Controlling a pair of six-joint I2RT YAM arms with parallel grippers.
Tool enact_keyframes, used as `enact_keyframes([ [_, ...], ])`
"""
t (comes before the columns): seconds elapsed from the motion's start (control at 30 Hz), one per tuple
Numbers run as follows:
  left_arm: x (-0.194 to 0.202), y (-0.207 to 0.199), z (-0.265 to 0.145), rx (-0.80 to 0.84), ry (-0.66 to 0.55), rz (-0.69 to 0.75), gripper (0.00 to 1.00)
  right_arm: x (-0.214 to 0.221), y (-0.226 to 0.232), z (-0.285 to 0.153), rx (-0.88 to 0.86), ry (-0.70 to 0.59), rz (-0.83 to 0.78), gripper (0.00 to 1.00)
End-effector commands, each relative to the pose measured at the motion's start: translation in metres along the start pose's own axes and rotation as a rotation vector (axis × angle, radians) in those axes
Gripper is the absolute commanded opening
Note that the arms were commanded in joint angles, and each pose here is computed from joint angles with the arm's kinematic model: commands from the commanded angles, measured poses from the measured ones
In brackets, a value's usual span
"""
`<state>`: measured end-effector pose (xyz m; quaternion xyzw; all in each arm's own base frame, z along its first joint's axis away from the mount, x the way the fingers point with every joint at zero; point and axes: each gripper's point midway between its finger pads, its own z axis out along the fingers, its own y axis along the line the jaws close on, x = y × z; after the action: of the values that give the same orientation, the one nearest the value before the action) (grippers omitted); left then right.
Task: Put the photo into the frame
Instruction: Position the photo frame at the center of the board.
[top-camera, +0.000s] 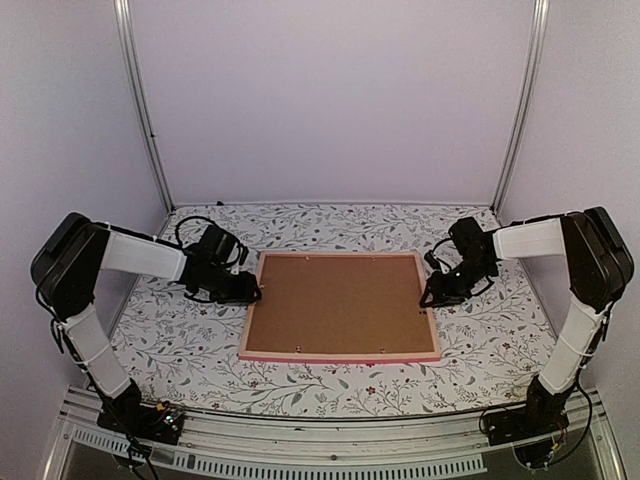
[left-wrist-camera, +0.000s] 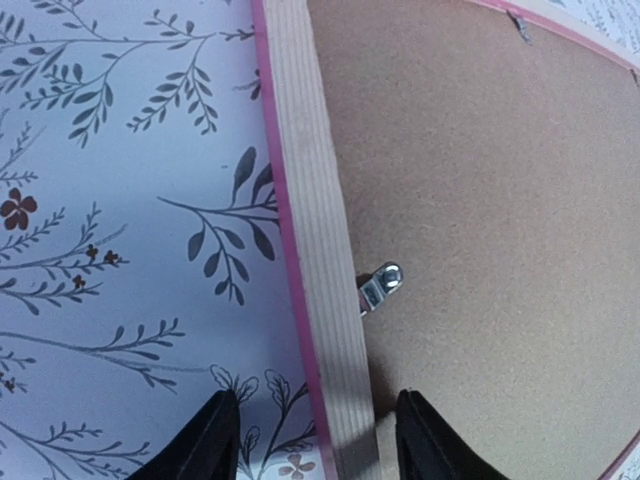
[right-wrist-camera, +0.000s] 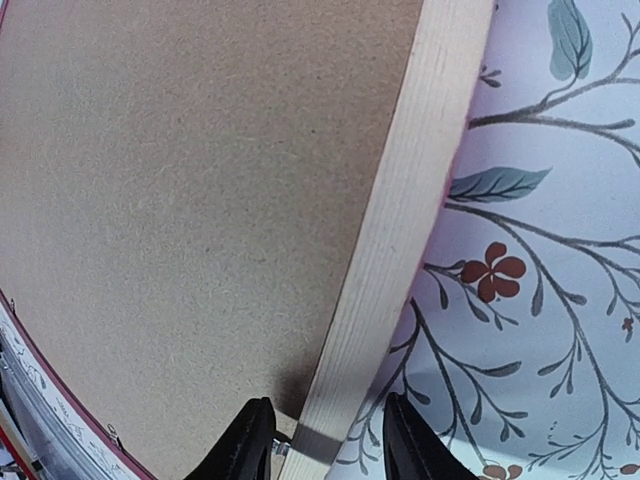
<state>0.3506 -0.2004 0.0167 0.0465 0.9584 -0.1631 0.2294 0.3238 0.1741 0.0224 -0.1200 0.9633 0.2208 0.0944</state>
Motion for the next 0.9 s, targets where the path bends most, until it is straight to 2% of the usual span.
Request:
enact_keyframes([
  [0.0, -0.014, -0.002, -0.018, -0.032, -0.056, 0.023, 0.62, -0.014, -0.002, 0.005, -0.016, -0.021, 0.020, 0.38],
  [0.17, -0.023, -0.011, -0.034, -0.023, -0.107, 0.050, 0.79, -0.022, -0.003, 0.011, -0.025, -0.028, 0.021, 0.34],
  [0.3, -0.025, -0.034, -0.046, 0.026, -0.145, 0.111, 0.85, -0.037, -0.003, 0.013, -0.035, -0.053, 0.009, 0.31],
  [0.5, -0.020, -0.096, -0.068, 0.178, -0.220, 0.265, 0.85, -0.062, -0.003, 0.023, -0.043, -0.076, -0.018, 0.27],
  [0.67, 0.005, -0.160, -0.080, 0.329, -0.227, 0.448, 0.86, -0.096, -0.001, 0.023, -0.041, -0.126, -0.051, 0.26],
  [0.87, 0.038, -0.216, -0.065, 0.405, -0.144, 0.652, 0.85, -0.129, 0.007, 0.013, -0.057, -0.192, -0.082, 0.38],
])
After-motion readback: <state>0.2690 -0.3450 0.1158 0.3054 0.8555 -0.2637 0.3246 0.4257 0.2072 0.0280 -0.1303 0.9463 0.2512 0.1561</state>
